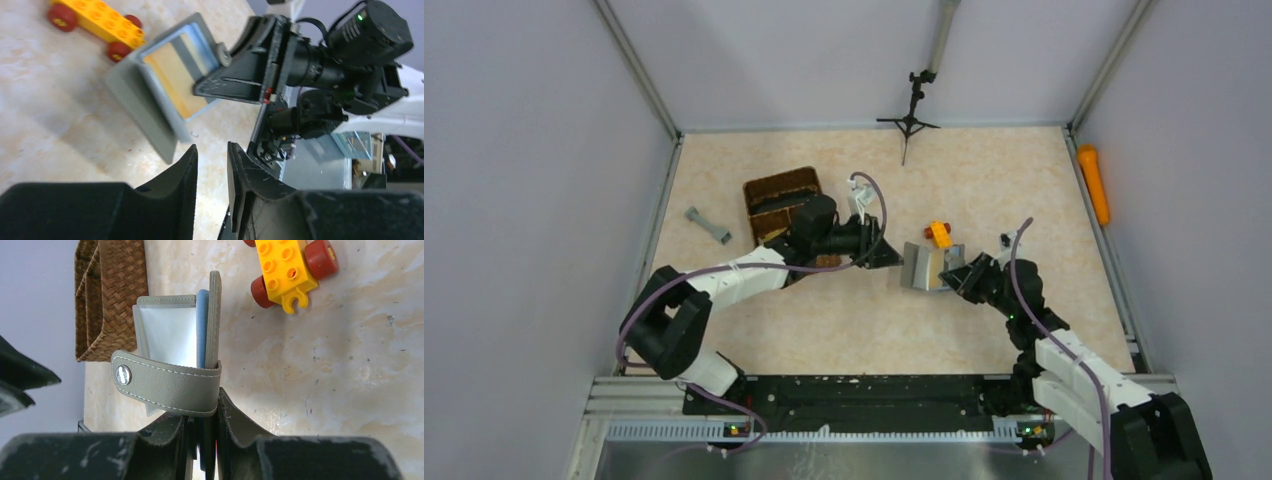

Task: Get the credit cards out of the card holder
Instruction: Remove the credit card from the card holder, then place the credit card in the storage box.

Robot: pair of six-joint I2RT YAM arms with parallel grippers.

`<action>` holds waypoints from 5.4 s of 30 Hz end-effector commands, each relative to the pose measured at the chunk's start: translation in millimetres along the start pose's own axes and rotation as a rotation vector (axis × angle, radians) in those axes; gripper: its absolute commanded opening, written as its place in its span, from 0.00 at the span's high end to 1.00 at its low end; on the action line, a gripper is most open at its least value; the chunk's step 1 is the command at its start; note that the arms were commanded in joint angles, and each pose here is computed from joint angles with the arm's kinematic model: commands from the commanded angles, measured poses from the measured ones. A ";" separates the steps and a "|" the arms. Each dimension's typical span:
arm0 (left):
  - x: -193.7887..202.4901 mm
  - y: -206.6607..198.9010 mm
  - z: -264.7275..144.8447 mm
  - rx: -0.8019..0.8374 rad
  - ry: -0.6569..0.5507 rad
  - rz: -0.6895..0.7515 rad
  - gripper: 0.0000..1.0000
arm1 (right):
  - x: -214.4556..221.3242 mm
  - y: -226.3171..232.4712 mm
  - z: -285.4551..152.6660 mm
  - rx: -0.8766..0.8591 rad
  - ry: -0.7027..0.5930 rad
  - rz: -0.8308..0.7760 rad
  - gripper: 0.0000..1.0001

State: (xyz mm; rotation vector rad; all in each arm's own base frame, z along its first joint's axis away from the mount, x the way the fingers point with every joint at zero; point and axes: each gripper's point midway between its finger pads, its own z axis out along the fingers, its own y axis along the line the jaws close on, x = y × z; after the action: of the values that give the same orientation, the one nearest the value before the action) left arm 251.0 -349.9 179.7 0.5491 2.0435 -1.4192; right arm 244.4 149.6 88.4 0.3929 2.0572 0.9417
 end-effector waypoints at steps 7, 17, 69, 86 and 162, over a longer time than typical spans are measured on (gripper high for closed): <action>19.9 -48.3 25.3 0.209 0.114 0.095 0.53 | -5.0 38.7 1.9 -0.170 -0.013 -0.063 1.00; 32.0 17.1 49.0 -0.074 0.236 0.001 0.50 | 3.4 57.8 3.1 -0.190 0.005 -0.129 1.00; 10.9 -39.8 22.3 0.390 0.130 -0.146 1.00 | 3.3 111.6 -27.5 -0.523 -0.017 0.058 0.84; 7.6 -23.5 19.4 0.351 0.115 -0.186 1.00 | -17.9 98.8 -41.5 -0.465 -0.168 0.065 0.67; -49.3 87.7 -96.3 -0.697 -0.048 -0.111 1.00 | -72.9 59.6 -53.6 -0.062 -0.309 -0.329 0.98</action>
State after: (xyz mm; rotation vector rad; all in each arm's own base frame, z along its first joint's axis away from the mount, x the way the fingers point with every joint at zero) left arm 318.4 -272.2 176.3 0.2340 2.2864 -0.9310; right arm 239.2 126.0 176.2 0.2130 1.7840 0.7440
